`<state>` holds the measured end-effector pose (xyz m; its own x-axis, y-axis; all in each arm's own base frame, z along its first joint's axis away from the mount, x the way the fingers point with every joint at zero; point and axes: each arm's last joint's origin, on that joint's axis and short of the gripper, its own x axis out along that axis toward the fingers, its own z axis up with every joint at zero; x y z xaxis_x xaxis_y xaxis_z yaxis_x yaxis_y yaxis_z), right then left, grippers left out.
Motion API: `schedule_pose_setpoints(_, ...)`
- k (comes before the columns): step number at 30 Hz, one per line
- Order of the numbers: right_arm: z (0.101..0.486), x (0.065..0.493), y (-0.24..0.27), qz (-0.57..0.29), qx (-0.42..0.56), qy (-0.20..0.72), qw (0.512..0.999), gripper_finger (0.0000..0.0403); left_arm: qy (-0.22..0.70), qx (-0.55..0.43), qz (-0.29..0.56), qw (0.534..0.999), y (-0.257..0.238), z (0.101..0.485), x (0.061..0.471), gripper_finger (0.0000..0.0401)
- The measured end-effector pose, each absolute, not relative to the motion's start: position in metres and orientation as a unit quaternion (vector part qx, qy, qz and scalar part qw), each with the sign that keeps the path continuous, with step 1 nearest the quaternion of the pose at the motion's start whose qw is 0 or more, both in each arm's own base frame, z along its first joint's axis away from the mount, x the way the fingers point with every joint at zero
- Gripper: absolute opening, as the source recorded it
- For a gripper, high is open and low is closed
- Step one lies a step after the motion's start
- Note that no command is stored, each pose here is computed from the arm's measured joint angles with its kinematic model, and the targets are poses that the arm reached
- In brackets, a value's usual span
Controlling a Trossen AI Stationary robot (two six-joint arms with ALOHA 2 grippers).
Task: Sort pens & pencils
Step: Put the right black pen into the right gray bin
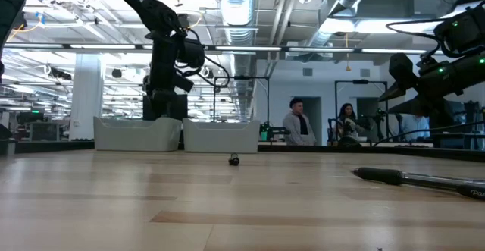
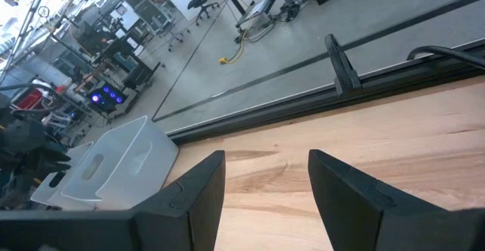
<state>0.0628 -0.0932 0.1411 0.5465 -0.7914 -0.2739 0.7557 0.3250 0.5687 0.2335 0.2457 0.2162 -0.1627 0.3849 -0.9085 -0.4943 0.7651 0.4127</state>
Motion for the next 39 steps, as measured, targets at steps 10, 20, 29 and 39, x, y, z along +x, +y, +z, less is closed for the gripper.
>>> schedule_pose_setpoints(10,0.141,0.063,-0.093,-0.476,0.334,-0.027,0.813,0.0212,0.599,-0.073,0.385,0.698,0.223,0.271,0.217,0.0082)
schedule_pose_setpoints(20,0.141,0.063,-0.093,-0.474,0.331,-0.025,0.815,0.0212,0.417,-0.156,0.251,0.859,0.167,0.327,0.234,0.0082)
schedule_pose_setpoints(29,0.146,0.068,-0.09,-0.368,0.374,-0.03,0.85,0.0212,0.301,-0.058,0.126,0.944,0.089,0.351,0.291,0.0082)
schedule_pose_setpoints(39,0.173,0.078,-0.079,-0.157,0.382,0.001,0.911,0.0212,0.187,0.007,0.09,0.978,0.029,0.377,0.306,0.0082)
